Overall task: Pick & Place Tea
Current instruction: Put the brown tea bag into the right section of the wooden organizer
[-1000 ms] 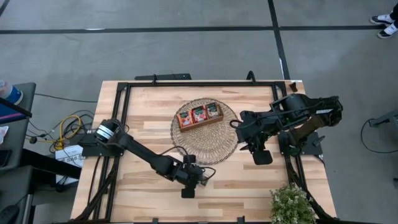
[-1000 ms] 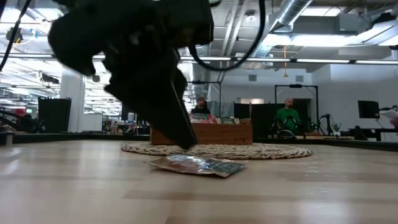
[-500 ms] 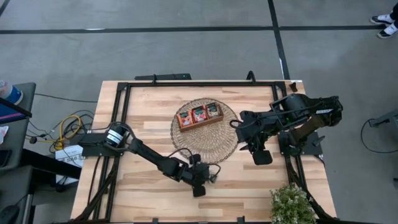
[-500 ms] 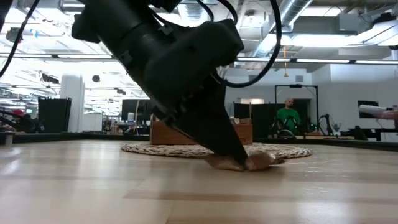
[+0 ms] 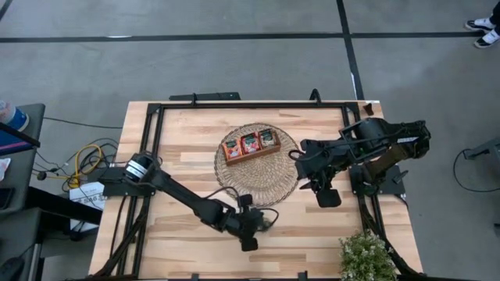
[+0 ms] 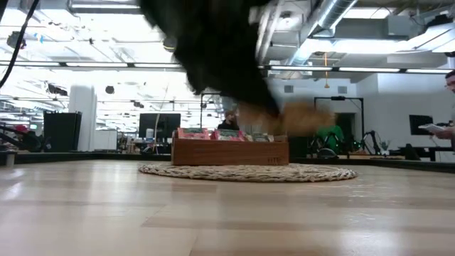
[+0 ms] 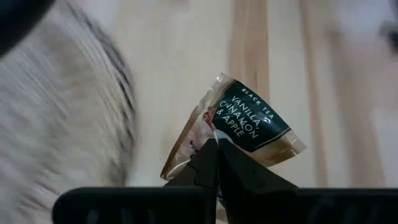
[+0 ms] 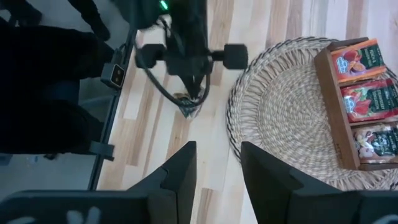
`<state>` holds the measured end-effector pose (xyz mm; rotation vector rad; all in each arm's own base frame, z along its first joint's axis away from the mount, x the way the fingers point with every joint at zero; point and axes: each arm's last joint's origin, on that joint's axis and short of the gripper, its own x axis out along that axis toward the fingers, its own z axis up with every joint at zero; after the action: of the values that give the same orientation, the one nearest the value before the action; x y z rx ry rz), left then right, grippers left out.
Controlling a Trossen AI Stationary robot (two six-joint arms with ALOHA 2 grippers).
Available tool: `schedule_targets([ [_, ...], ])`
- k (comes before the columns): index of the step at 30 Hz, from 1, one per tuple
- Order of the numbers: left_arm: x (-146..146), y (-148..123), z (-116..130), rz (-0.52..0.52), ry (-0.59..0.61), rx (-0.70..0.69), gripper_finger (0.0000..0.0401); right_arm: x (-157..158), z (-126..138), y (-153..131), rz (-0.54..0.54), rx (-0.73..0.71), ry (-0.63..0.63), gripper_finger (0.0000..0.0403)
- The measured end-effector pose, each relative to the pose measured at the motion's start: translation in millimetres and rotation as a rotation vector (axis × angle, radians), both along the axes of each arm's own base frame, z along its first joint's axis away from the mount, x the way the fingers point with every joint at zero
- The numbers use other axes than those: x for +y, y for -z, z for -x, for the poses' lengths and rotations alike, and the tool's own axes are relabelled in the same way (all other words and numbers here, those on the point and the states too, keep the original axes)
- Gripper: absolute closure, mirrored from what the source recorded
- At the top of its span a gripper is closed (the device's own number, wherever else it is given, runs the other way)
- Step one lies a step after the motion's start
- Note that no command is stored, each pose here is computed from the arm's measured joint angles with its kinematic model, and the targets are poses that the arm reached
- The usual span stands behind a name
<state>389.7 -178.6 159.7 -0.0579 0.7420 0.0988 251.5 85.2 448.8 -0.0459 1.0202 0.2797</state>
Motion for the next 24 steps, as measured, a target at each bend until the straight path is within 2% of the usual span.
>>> schedule_targets([
  [3,-4.8,-26.5,-2.1,-0.118,-0.024,-0.049,0.0401,2.3,0.3,-0.3,-0.006,-0.004,-0.001,0.0284],
  [6,-9.2,-47.6,-1.7,-0.341,-0.078,-0.064,0.0401,5.7,0.0,-1.2,-0.009,-0.020,0.001,0.0284],
  [10,-12.0,-79.0,0.2,-0.669,-0.255,-0.131,0.0401,8.3,-2.9,-3.7,0.001,-0.073,0.066,0.0284],
  [14,-8.3,-95.7,0.0,-0.924,-0.417,-0.144,0.0401,10.7,-6.8,-7.4,0.007,-0.143,0.139,0.0284],
  [17,-6.8,-103.7,0.1,-1.034,-0.493,-0.133,0.0401,11.4,-6.2,-7.2,0.026,-0.148,0.165,0.0284],
  [20,-6.5,-108.6,0.4,-1.089,-0.531,-0.122,0.0401,9.5,-10.5,-2.5,0.074,-0.131,0.200,0.0284],
  [24,-7.7,-119.7,-1.7,-1.076,-0.551,-0.138,0.0401,6.1,-17.6,1.6,0.105,-0.123,0.223,0.0284],
])
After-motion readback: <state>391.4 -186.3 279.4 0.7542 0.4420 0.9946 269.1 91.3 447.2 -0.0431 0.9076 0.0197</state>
